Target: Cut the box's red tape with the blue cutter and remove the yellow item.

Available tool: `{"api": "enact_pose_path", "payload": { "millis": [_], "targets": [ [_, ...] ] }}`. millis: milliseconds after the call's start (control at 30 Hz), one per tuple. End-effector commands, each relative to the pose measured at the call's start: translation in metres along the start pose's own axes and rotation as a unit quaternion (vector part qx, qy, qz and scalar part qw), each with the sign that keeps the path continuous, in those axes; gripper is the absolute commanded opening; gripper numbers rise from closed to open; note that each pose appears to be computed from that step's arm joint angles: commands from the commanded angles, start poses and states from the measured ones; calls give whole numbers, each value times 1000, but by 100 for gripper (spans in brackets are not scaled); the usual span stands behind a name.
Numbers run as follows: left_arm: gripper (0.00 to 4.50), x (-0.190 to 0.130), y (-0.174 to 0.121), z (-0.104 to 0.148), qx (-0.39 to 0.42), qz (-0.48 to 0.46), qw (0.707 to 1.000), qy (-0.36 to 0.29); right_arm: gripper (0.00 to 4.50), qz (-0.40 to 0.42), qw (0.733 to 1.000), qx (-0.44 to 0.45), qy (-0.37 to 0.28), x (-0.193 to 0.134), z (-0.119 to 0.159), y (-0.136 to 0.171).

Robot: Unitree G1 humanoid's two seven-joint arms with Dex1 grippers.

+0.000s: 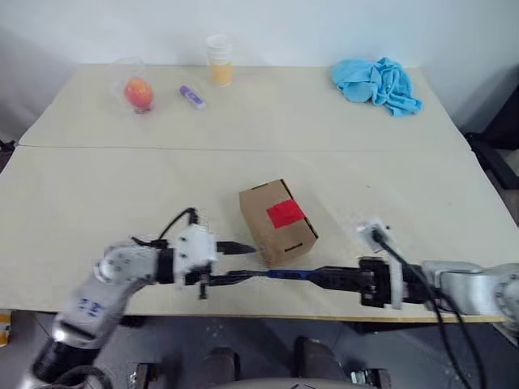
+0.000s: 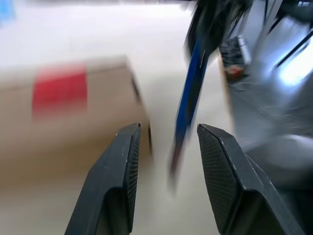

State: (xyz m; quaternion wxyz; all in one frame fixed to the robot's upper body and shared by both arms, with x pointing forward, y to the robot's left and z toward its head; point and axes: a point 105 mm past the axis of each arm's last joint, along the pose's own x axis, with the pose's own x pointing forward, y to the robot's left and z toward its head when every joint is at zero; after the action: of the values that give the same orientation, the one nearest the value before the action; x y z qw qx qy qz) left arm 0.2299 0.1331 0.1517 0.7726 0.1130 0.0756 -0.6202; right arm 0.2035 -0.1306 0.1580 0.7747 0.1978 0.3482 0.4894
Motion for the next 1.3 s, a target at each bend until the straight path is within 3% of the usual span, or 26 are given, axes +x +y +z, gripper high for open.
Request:
{"api": "enact_pose_path", "payload": {
  "millis": [33, 167, 267, 300, 500, 700, 967, 1300],
  "targets": [
    [193, -29, 13, -1, -78, 43, 996, -30, 17, 30, 999, -25, -2, -19, 6, 20],
    [107, -48, 36, -19, -107, 118, 986, -38, 17, 7, 999, -46, -15, -44, 17, 21],
    [9, -36, 39, -16, -102, 114, 987, -51, 17, -14, 997, -74, -4, -58, 25, 25],
    [0, -30, 40, -13, -96, 108, 988, -58, 17, -13, 997, -82, -1, -61, 28, 29],
    [0, 14, 52, 17, -49, 69, 991, -107, 17, -40, 989, -141, -32, -75, 67, 41],
    [0, 50, 74, 38, -10, 70, 991, -115, 17, -138, 972, -187, -36, -70, 100, 16],
    [0, 81, 85, 38, 13, 81, 994, -68, 17, -187, 957, -218, -27, -49, 141, -1],
    [0, 90, 85, 33, 9, 78, 997, -29, 17, -192, 960, -205, 15, -38, 166, 8]
  ]
}}
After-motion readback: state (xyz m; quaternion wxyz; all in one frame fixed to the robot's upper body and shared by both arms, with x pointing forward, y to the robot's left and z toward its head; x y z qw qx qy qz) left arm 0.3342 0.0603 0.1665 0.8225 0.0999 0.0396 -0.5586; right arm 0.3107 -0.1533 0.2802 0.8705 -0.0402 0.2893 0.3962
